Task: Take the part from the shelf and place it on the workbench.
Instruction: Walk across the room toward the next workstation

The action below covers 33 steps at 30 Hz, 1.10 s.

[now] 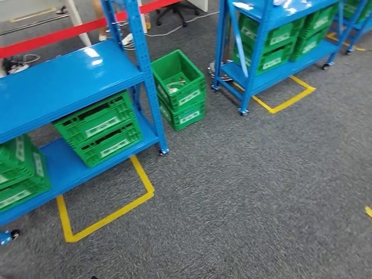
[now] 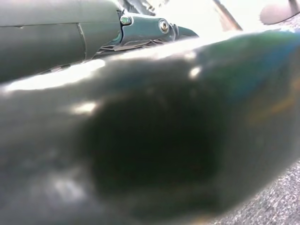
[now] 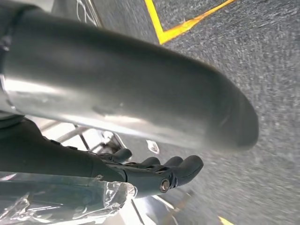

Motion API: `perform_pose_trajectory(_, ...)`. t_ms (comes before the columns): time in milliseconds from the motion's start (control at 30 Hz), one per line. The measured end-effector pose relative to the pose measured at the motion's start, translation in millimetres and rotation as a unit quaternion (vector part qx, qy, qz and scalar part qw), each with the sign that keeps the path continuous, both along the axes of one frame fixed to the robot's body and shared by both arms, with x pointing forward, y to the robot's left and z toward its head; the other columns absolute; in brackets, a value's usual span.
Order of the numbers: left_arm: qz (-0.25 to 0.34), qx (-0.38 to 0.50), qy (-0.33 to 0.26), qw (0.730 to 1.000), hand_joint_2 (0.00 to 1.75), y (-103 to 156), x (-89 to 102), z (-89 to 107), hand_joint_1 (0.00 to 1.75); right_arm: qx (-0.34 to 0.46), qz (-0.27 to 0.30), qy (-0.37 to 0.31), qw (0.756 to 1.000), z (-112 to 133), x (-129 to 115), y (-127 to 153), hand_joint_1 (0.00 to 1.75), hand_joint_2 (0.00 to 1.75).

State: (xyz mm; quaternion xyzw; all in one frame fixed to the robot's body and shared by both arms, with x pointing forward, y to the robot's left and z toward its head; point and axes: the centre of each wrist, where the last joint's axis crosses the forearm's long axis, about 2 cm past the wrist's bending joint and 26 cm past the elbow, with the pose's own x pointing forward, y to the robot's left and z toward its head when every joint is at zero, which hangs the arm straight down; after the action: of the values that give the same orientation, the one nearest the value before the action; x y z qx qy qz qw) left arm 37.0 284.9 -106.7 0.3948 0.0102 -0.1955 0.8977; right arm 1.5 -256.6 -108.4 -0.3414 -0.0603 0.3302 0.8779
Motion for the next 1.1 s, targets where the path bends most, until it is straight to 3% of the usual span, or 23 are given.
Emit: perform_pose_trajectory(1100,0.003,0.0,0.003,1.0,0.0,-2.2,-1.1,0.0,0.0,-0.002,-0.001,-0.002,1.0,0.0,-0.8,-0.3,0.0,0.0)
